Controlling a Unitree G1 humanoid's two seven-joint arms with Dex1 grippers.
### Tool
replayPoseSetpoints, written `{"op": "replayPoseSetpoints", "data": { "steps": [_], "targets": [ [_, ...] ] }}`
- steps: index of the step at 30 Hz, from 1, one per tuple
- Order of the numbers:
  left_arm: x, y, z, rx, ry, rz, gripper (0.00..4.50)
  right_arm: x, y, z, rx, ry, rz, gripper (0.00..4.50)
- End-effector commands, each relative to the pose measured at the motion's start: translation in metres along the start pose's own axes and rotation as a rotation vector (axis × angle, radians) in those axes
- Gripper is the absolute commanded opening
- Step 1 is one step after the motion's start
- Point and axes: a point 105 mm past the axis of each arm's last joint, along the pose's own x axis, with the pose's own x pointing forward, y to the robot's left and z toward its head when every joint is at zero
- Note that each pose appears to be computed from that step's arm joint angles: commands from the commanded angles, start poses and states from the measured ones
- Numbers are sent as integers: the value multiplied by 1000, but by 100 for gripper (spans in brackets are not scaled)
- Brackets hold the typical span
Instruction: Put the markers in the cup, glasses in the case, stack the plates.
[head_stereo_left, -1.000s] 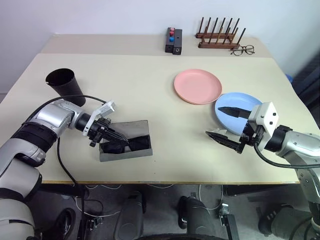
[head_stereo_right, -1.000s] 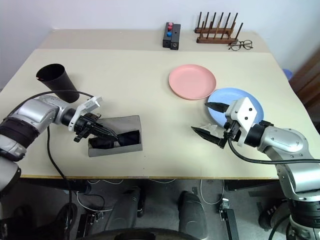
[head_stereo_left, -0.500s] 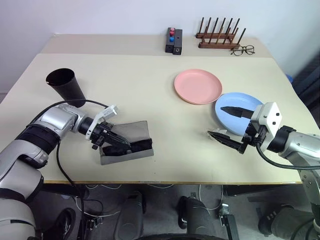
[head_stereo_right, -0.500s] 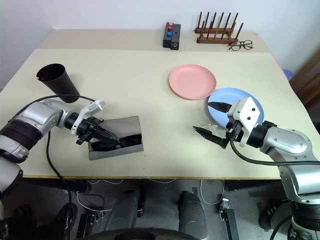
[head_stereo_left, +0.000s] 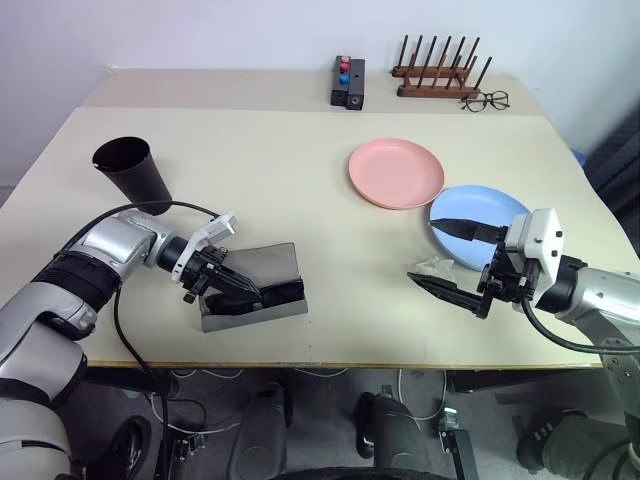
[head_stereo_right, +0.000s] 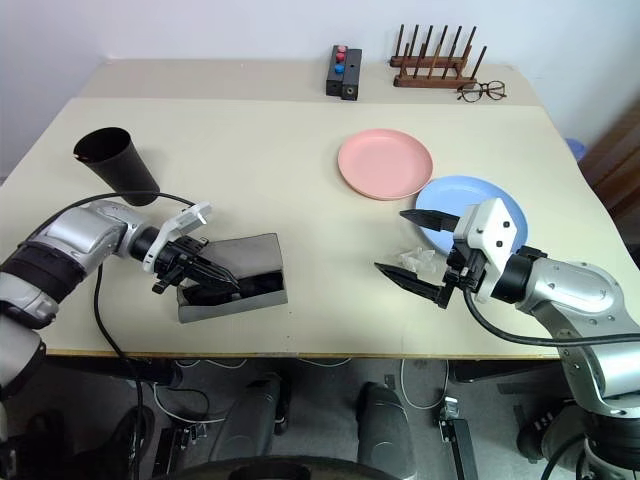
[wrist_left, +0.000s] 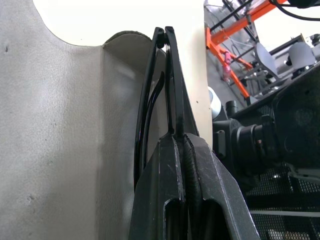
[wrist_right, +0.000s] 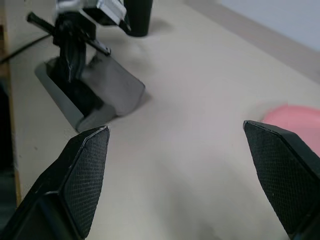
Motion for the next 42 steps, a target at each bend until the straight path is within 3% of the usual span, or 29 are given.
{"op": "replayPoseSetpoints", "data": {
  "steps": [1,2,9,18,24,33,42],
  "targets": [
    [2,2,-6,-18,21,5,67,-3,0,11,-38,-22,-3,438],
    [1,3,-6,-17,23,7,97,-3,0,11,-37,-21,-4,438],
    [0,4,-4,-20,17,14,445,-3,-1,8,-33,-6,-9,438],
    [-9,5,12,13,8,41,448,-2,-2,1,-30,20,-13,438],
    [-11,6,6,137,108,68,448,-1,-2,2,-29,17,-11,438],
    [-14,-12,36,291,89,56,448,0,-2,2,-27,14,-9,438],
    [-25,-17,32,310,164,99,448,2,-2,2,-29,10,-7,438]
  ]
}}
